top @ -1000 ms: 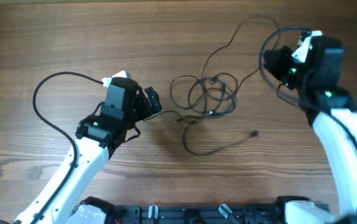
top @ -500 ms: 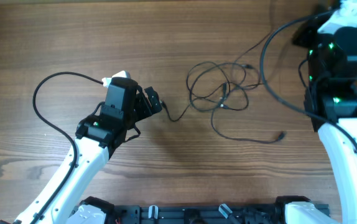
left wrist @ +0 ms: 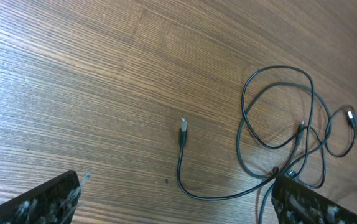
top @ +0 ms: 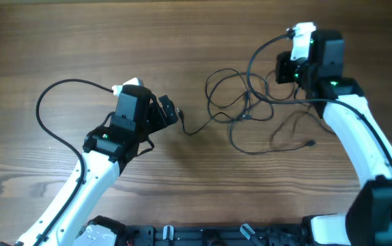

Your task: Untangle cables

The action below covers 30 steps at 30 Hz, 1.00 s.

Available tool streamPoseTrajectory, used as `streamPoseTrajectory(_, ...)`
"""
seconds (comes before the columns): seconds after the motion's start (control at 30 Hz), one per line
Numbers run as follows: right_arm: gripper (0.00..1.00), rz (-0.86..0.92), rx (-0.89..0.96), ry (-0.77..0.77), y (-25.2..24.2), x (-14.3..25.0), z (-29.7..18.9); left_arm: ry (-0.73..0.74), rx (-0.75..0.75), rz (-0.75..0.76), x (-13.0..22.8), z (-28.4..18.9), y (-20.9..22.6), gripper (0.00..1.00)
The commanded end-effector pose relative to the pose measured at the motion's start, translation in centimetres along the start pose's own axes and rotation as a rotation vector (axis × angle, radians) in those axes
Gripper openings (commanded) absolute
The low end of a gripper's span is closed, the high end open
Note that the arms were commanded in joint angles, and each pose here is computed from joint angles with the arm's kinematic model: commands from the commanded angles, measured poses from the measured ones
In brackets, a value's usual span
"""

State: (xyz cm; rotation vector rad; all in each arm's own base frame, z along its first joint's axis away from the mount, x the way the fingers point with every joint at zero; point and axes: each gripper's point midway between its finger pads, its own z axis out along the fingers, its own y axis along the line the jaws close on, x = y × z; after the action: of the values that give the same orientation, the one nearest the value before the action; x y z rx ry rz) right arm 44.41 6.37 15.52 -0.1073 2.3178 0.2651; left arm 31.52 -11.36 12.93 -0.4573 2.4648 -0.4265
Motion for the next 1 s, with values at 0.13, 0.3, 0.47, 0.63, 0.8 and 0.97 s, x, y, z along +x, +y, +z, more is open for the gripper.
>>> streamPoseTrajectory(0.13,0.75,0.431,0.052,0.097,-1.3,3.1,3.4,-0.018,0.0,-0.01,-0.6,-0.1,-0.3,1.0)
streamPoseTrajectory(0.3,0.67,0.77,0.199,0.196,-3.2,7.5,5.7,-0.018,0.0,-0.01,-0.6,-0.1,-0.3,1.0)
streamPoseTrajectory(0.47,0.67,0.867,0.231,0.15,-4.5,8.6,9.7,-0.018,-0.001,-0.01,-0.6,-0.1,-0.3,1.0)
streamPoseTrajectory(0.63,0.31,0.882,0.093,0.136,-3.1,8.4,12.8,-0.018,-0.001,-0.01,-0.6,-0.1,-0.3,1.0)
streamPoseTrajectory(0.8,0.05,0.858,-0.455,0.227,5.8,4.4,10.8,-0.018,0.0,-0.01,-0.6,-0.1,-0.3,1.0)
streamPoseTrajectory(0.97,0.05,0.529,-0.958,0.081,12.1,-3.0,2.6,-0.018,0.0,-0.01,-0.6,-0.1,-0.3,1.0)
